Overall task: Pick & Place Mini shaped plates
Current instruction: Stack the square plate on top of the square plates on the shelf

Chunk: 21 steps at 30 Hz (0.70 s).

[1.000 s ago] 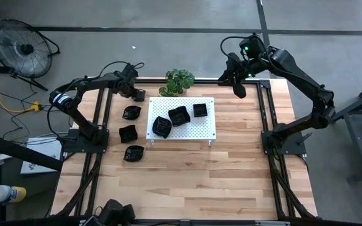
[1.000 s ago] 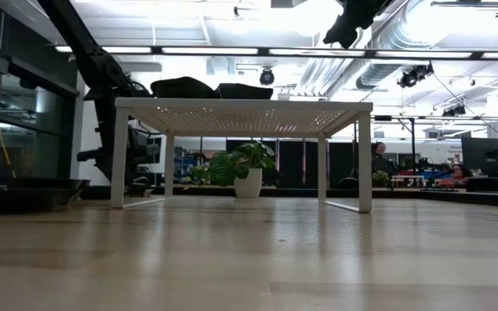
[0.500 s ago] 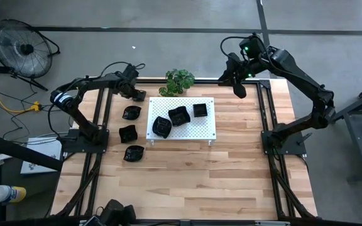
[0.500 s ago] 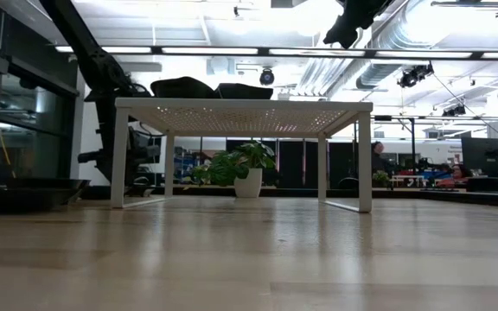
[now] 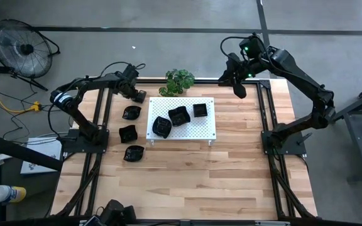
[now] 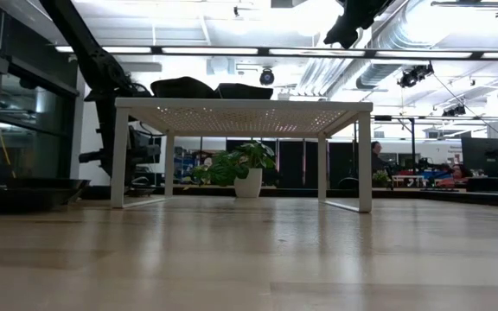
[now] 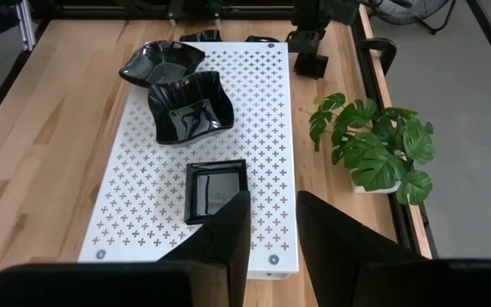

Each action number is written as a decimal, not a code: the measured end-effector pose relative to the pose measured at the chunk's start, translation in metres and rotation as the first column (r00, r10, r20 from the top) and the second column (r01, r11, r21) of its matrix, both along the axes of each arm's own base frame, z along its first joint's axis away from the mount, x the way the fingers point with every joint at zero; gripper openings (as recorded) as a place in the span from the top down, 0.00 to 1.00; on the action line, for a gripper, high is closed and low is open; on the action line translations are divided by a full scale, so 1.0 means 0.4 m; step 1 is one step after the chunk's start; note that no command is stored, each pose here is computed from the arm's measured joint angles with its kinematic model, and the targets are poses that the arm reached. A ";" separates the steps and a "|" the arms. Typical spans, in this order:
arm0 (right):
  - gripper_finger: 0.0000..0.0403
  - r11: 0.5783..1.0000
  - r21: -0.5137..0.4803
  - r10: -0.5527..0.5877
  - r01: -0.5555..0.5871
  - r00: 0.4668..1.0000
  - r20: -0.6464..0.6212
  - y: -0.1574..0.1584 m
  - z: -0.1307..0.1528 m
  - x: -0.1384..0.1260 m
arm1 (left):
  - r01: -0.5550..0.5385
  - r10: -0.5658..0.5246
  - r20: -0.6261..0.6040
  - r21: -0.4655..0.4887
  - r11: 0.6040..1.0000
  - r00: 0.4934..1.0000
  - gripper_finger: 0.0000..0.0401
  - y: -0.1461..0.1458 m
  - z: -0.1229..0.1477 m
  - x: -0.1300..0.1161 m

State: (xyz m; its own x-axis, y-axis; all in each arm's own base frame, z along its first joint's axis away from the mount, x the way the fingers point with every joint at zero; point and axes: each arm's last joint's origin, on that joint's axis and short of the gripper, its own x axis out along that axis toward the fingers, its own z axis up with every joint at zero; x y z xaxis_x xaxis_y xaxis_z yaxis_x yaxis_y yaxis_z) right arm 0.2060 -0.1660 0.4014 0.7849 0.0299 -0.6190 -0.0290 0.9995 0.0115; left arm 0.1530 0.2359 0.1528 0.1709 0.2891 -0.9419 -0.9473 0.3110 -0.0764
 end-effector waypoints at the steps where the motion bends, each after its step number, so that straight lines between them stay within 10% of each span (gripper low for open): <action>1: 0.77 1.000 0.001 0.000 0.000 1.000 -0.001 0.000 0.000 0.000 | 0.003 -0.003 -0.001 0.001 1.000 1.000 0.97 0.000 0.000 0.000; 21: 0.77 1.000 0.003 0.000 0.000 1.000 -0.004 0.001 -0.001 -0.001 | 0.090 -0.082 -0.056 0.174 0.981 0.995 1.00 -0.011 0.079 -0.015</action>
State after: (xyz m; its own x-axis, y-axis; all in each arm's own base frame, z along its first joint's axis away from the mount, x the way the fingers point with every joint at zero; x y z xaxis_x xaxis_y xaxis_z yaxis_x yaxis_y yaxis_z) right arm 0.2057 -0.1658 0.4010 0.7821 0.0320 -0.6223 -0.0290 0.9995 0.0150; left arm 0.1468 0.2315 0.1845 0.1580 0.4375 -0.8852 -0.9176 0.3962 0.0320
